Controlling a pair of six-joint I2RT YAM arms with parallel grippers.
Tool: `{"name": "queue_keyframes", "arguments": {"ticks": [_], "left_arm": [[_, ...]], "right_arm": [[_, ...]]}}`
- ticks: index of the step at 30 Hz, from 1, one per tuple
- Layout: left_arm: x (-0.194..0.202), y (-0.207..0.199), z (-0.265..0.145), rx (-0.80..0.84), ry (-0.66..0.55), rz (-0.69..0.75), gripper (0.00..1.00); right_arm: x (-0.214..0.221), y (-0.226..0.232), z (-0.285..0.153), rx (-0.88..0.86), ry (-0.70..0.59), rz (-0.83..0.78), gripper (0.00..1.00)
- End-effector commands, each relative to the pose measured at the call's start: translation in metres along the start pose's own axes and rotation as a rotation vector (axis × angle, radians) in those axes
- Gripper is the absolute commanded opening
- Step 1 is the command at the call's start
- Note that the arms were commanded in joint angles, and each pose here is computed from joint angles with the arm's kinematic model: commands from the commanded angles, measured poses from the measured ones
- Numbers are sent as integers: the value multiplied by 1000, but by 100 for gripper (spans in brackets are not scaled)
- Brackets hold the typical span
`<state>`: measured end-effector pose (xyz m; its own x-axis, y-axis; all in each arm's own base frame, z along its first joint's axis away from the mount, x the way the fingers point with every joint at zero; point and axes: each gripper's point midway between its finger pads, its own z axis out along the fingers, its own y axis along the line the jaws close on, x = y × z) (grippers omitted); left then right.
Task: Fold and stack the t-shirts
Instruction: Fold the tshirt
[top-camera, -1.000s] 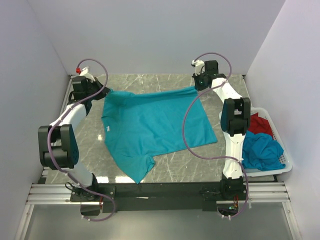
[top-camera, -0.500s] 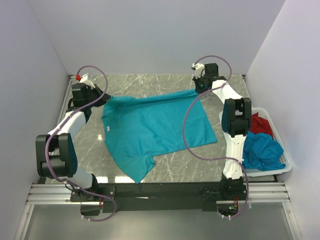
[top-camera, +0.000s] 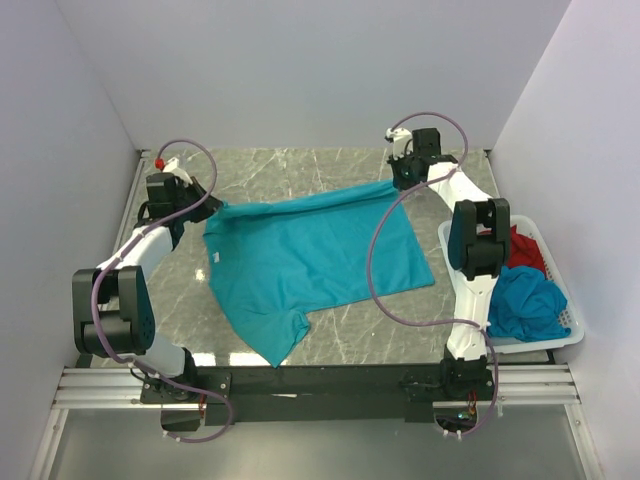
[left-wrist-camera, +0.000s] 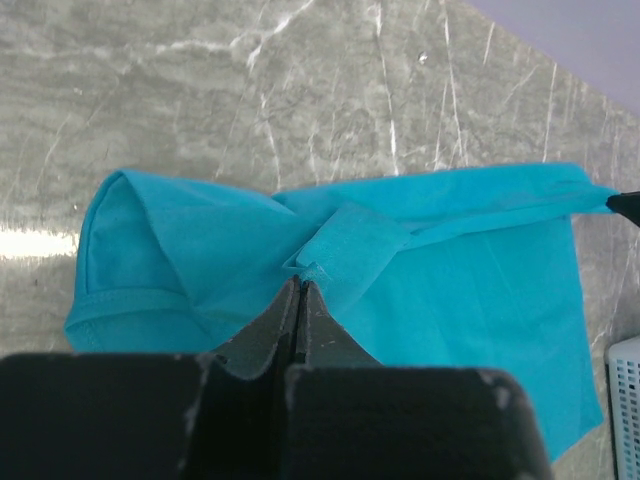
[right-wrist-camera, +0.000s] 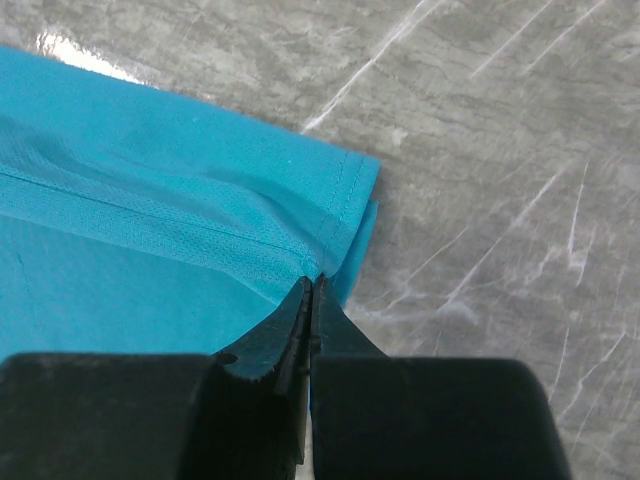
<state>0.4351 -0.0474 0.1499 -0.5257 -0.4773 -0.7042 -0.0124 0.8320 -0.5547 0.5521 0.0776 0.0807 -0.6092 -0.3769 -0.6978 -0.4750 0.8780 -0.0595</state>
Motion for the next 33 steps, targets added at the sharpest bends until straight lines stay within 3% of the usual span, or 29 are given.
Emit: {"name": "queue_keyframes", "arguments": {"ticks": [1,17,19,20,23,33], "left_arm": [[-6,-4,-8,8,-25,13,1],[11,3,-8,-14,43,6,1],[18,5,-10,-19,68,0,0],[20,7,-9,-23,75,1,1],[30,9,-11,-31,115,-6,1],[46,9,-24,-25,167,3,1]], "right_arm": [[-24,-9,-22,28,-74,-27,0],[9,0,-27,4,22,-55,0],[13,-2,-31,18,39,-60,9],[18,-2,-34,16,54,-65,30],[22,-1,-49,23,59,-71,50],[-5,36,-104,-97,-52,-14,52]]}}
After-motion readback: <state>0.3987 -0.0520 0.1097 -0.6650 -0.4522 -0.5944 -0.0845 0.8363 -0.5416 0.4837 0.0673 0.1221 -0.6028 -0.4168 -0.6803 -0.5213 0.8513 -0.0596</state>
